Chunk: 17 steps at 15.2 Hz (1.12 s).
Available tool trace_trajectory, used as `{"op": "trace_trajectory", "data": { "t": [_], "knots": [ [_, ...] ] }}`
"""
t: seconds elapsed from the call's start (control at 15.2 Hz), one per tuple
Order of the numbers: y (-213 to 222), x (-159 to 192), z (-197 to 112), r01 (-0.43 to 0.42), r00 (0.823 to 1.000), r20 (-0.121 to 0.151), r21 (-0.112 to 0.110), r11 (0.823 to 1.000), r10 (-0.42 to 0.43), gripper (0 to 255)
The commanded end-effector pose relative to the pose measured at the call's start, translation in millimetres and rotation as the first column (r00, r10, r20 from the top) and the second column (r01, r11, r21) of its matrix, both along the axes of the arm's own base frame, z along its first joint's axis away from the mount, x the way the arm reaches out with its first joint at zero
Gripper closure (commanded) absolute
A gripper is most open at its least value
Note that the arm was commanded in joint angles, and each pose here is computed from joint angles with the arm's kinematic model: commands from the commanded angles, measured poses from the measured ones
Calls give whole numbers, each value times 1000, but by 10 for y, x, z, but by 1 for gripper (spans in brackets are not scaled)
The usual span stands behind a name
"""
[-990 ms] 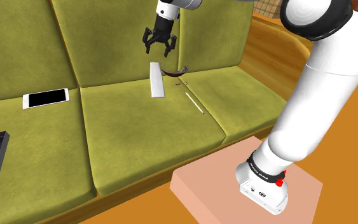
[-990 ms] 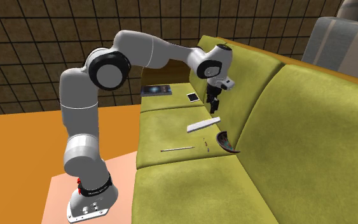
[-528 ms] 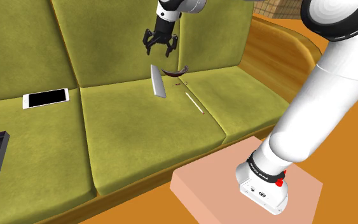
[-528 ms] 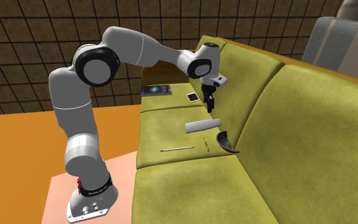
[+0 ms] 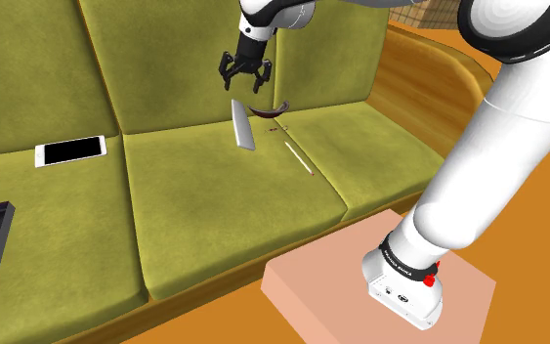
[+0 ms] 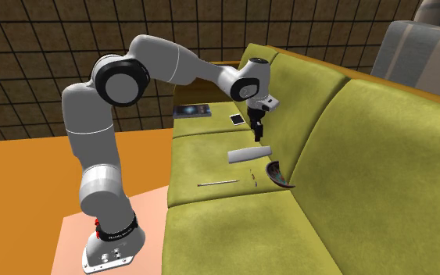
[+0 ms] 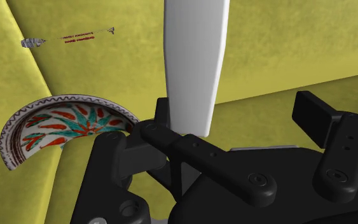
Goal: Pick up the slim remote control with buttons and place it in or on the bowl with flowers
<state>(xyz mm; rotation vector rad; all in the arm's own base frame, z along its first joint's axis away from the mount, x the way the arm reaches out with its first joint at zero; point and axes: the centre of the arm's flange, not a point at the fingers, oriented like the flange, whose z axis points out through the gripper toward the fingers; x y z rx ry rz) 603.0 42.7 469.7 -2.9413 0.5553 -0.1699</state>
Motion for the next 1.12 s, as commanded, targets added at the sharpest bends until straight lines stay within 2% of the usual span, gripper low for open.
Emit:
{"op": "trace_trajectory", "data": {
  "t": [0.0,0.07,0.13,0.73,0.79,0.92,1.06],
  "knots": [
    [1,0,-1,0,1000,0,0,1000,0,0],
    [0,0,0,0,1000,0,0,1000,0,0],
    [0,0,0,0,1000,0,0,1000,0,255],
    [0,0,0,0,1000,0,0,1000,0,255],
    [0,0,0,0,1000,0,0,1000,0,0],
    [-222,-166,-272,35,998,41,103,994,-40,0],
    [-409,-327,-572,65,994,78,205,976,-83,0]
  ]
}}
